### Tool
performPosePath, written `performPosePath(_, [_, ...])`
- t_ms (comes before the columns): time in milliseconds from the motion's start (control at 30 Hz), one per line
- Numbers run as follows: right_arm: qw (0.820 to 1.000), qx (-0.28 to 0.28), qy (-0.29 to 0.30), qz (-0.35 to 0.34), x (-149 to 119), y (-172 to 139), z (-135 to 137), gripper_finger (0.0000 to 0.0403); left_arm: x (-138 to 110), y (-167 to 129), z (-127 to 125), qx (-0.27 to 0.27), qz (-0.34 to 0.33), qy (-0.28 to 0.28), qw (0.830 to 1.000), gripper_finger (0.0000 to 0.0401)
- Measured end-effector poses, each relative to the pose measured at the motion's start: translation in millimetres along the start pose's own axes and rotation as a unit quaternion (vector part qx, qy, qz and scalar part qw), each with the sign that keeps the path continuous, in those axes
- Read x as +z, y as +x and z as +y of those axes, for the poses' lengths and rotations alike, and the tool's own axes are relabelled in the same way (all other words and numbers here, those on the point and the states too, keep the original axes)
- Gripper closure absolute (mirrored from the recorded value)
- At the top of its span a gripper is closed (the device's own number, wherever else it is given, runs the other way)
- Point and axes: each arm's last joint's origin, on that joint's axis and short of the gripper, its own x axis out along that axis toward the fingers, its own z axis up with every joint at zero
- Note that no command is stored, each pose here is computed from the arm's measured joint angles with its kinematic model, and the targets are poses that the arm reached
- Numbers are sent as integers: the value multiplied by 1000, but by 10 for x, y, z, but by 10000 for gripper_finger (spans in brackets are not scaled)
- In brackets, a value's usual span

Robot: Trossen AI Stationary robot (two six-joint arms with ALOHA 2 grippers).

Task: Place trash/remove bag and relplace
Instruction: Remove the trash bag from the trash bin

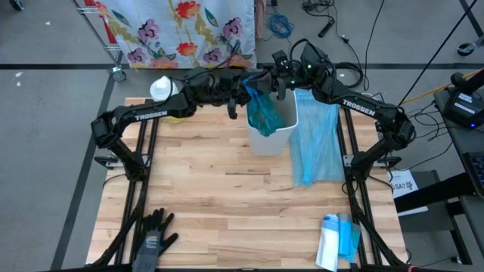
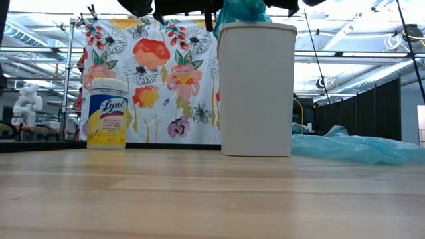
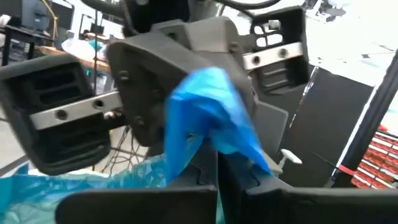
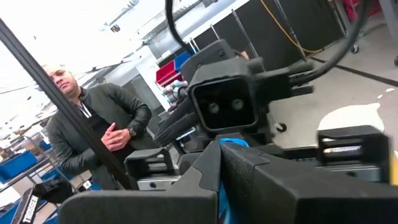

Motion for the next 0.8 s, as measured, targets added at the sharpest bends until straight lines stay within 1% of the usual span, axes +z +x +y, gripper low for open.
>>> performPosePath(133, [1000,-2,-4,-9,78,-37,5,403,18,-1,-14,-6,0,0,1000,401])
performPosePath(267, [1000,8,-13,-11,158,-61,46,403,36,-8,-32,-15,-1,-6,1000,401])
performPosePath(567, [999,-21,-2,30,61,-61,-24,403,52,-30,4,-12,-3,-6,1000,401])
performPosePath(800, [999,-20,-10,24,73,-59,-17,403,71,-49,16,-20,-2,-4,1000,401])
